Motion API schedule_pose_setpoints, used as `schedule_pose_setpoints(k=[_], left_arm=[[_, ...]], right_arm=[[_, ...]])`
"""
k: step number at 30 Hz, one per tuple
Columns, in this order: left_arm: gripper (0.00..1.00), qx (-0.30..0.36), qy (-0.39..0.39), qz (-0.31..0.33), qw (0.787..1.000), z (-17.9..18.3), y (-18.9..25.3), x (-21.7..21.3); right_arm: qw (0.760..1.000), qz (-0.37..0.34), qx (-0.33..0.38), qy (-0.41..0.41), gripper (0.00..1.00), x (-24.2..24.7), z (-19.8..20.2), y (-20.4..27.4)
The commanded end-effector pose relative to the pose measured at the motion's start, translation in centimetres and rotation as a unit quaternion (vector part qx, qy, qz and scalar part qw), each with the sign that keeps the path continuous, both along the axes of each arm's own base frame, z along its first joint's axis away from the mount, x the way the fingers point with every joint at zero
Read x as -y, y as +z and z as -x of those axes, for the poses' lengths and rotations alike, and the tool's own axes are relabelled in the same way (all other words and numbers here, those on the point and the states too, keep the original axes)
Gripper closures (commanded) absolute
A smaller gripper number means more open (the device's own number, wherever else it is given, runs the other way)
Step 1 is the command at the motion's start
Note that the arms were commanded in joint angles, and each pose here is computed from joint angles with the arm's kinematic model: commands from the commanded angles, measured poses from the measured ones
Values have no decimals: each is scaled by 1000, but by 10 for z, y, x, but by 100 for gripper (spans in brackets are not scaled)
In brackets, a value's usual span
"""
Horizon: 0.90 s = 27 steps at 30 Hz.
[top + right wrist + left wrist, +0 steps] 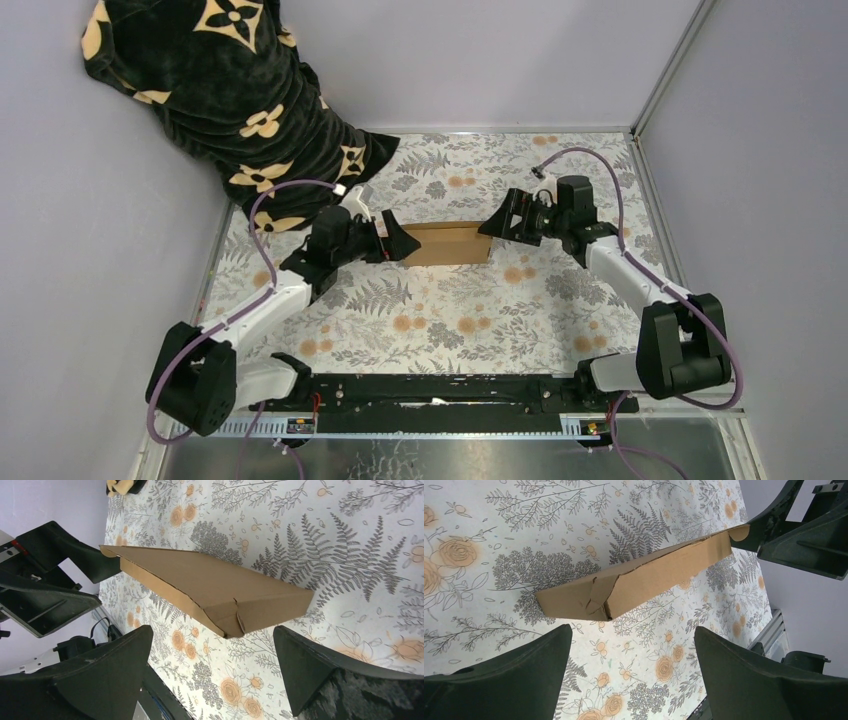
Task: Fold the paper box
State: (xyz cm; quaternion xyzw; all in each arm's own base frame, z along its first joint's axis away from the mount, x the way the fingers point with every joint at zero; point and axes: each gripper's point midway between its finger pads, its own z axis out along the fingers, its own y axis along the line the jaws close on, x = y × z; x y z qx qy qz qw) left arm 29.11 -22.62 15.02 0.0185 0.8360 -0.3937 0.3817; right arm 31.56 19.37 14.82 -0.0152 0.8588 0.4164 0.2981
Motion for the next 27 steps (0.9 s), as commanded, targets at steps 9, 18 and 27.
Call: schedule_pose_setpoints(k=[9, 18, 27], left_arm=[[1, 54, 93, -22, 994, 4, 60, -41], [1, 97, 101, 24, 990, 24, 104, -48], [1, 97, 83, 74, 989, 50, 130, -45]], right_arm=[[996, 27, 71, -51, 0, 42, 14, 52], [980, 49, 114, -156, 0, 73, 26, 87], [969, 20, 120, -214, 0, 84, 48, 117]])
